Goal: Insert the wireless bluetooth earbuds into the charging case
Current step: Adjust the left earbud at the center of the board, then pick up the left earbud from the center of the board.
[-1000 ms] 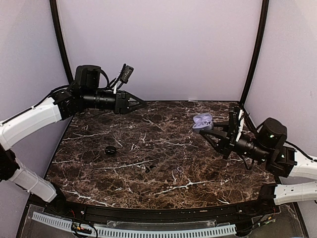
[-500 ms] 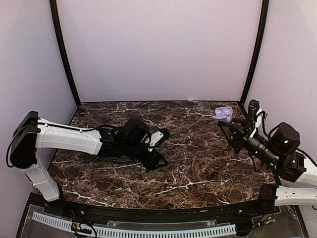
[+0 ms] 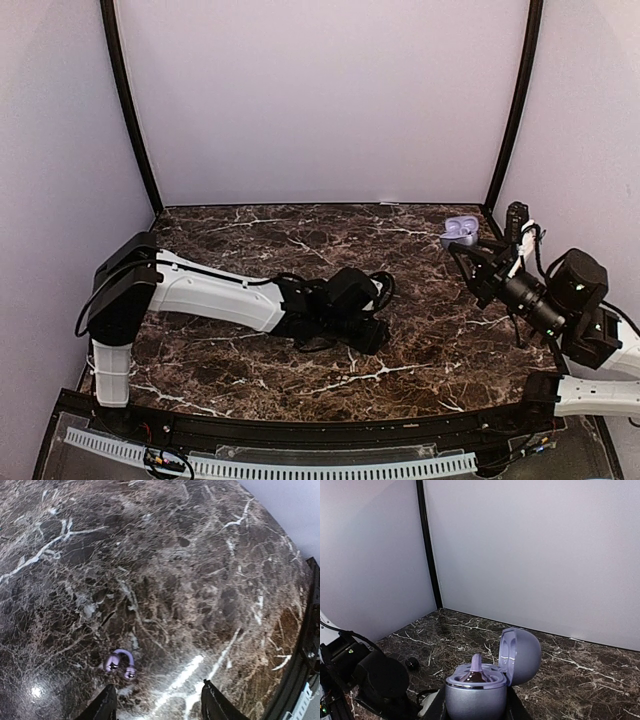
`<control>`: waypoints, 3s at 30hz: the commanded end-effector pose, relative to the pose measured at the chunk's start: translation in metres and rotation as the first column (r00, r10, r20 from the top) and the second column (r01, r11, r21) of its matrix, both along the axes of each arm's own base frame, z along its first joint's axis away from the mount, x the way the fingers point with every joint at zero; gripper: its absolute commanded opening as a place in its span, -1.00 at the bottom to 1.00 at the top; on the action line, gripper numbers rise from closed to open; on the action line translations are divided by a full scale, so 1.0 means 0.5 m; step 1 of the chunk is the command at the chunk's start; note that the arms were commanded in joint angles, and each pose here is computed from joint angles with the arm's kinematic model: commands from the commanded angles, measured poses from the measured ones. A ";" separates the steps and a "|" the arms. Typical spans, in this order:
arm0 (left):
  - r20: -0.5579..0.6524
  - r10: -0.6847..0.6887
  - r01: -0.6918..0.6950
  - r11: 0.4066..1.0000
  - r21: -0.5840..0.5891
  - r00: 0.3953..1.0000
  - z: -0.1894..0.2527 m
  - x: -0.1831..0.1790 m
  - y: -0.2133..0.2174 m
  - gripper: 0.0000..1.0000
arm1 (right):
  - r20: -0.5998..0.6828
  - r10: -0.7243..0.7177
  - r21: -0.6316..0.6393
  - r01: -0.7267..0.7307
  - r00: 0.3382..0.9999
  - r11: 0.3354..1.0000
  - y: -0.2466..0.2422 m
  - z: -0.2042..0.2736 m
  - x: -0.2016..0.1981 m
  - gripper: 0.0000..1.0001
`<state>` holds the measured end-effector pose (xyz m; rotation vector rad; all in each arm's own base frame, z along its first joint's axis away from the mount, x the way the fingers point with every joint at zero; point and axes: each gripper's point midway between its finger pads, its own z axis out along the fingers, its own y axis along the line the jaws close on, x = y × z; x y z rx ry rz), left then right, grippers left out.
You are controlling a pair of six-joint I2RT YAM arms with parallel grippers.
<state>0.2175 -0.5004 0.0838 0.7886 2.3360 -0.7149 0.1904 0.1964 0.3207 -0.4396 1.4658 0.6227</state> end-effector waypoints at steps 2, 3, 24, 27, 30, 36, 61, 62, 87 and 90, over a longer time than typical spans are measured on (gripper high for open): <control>-0.012 0.071 -0.069 0.986 0.149 0.997 -0.049 0.019 0.022 0.11 | -0.001 -0.019 0.027 0.019 1.000 0.999 -0.013 0.009 0.002 -1.00; -0.022 0.077 -0.073 0.987 0.146 0.997 -0.047 0.019 0.016 0.10 | -0.001 -0.019 0.027 0.019 1.000 0.999 -0.013 0.008 0.002 -1.00; 0.024 0.217 -0.212 0.920 0.329 0.976 -0.106 0.134 0.144 0.21 | 0.012 -0.028 0.018 0.027 1.000 0.999 -0.027 0.014 -0.003 -1.00; 0.045 0.262 -0.262 0.904 0.337 0.964 -0.097 0.167 0.193 0.19 | 0.013 -0.031 0.018 0.030 0.999 0.999 -0.030 0.014 -0.004 -1.00; 0.070 0.303 -0.308 0.894 0.326 0.951 -0.083 0.200 0.232 0.17 | 0.013 -0.030 0.016 0.030 0.999 0.999 -0.031 0.013 -0.004 -1.00; 0.090 0.213 -0.227 0.951 0.211 0.973 -0.023 0.186 0.217 -0.04 | 0.010 -0.025 0.011 0.024 1.000 1.000 -0.025 0.009 -0.003 -1.00; -0.062 -0.206 0.214 0.958 0.189 0.977 -0.040 0.249 0.154 -0.43 | 0.003 0.020 0.002 -0.020 1.000 1.000 -0.012 0.003 -0.011 -1.00; -0.060 -0.222 0.229 0.953 0.199 0.973 -0.045 0.249 0.154 -0.44 | 0.000 0.022 -0.001 -0.022 1.000 1.000 -0.010 0.000 -0.010 -1.00; -0.119 -0.315 0.334 0.919 0.210 0.942 -0.115 0.221 0.103 -0.52 | -0.002 0.030 -0.016 -0.030 1.000 0.999 0.000 -0.003 -0.006 -1.00; -0.116 -0.318 0.338 0.911 0.237 0.941 -0.124 0.224 0.100 -0.52 | 0.000 0.028 -0.018 -0.028 1.000 0.999 0.000 -0.002 -0.005 -1.00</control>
